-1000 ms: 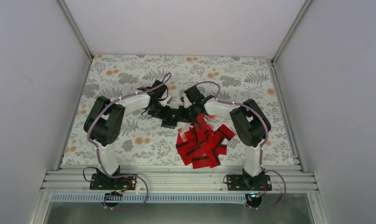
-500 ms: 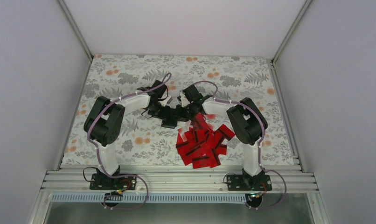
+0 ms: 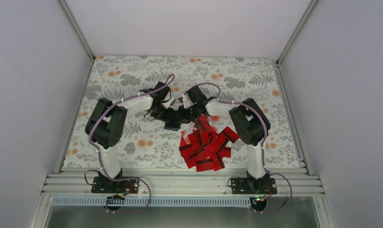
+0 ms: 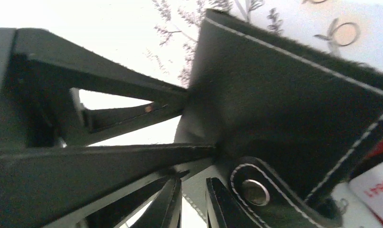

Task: Put the credit cards into the card holder

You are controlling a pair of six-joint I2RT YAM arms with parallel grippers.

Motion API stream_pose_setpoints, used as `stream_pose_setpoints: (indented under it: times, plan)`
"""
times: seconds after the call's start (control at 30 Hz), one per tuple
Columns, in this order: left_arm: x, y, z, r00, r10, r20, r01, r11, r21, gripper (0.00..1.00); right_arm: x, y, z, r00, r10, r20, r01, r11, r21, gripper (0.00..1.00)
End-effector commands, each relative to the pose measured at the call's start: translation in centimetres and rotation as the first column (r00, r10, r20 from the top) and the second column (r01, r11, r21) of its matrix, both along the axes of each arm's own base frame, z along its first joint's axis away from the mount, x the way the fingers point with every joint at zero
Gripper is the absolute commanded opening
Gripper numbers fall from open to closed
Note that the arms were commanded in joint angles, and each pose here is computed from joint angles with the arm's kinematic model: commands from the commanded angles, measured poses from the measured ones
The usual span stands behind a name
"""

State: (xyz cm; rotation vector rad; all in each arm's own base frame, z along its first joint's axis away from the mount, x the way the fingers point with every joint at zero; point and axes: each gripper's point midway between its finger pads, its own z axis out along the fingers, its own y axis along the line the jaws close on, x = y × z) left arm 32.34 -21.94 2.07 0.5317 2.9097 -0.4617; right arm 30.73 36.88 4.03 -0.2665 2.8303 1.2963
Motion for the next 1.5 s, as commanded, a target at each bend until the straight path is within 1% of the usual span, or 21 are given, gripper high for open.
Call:
stream_pose_setpoints:
  times: [0.0, 0.1, 0.17, 0.27, 0.33, 0.5, 0.83, 1.47]
  plan:
    - [-4.9, 1.1, -4.6, 0.981, -0.055, -0.187, 0.07, 0.995, 0.075, 0.35, -0.4, 1.2, 4.7, 0.992, 0.091, 0.091, -0.102, 0.987, 0.127, 0.14]
    - [-4.9, 1.0, -4.6, 0.981, -0.053, -0.186, 0.067, 0.995, 0.074, 0.34, -0.3, 0.6, 6.6, 0.989, 0.084, 0.124, -0.099, 0.987, 0.125, 0.14]
    - [-4.9, 1.0, -4.6, 0.981, -0.051, -0.186, 0.066, 0.995, 0.075, 0.34, 0.3, -0.4, 6.8, 0.991, 0.043, 0.126, -0.055, 0.994, 0.096, 0.14]
    - [-4.9, 1.1, -4.7, 0.981, -0.049, -0.187, 0.064, 0.995, 0.076, 0.34, 1.7, -2.7, 5.3, 0.991, -0.061, 0.119, 0.064, 0.998, -0.021, 0.14]
    - [-5.0, 1.1, -4.7, 0.981, -0.049, -0.188, 0.064, 0.995, 0.075, 0.34, 2.0, -3.7, 4.3, 0.989, -0.099, 0.113, 0.108, 0.991, -0.081, 0.14]
    - [-5.0, 1.2, -4.7, 0.981, -0.051, -0.187, 0.067, 0.995, 0.078, 0.34, 1.7, -4.8, 1.7, 0.985, -0.161, 0.056, 0.168, 0.973, -0.157, 0.14]
    - [-5.0, 1.1, -4.7, 0.981, -0.052, -0.188, 0.067, 0.995, 0.073, 0.34, 0.9, -2.9, 0.6, 0.992, -0.126, 0.001, 0.125, 0.988, -0.095, 0.14]
    - [-5.0, 1.0, -4.8, 0.979, -0.057, -0.194, 0.072, 0.995, 0.07, 0.34, 1.0, -1.8, -1.5, 0.995, -0.097, -0.026, 0.095, 0.993, -0.071, 0.14]
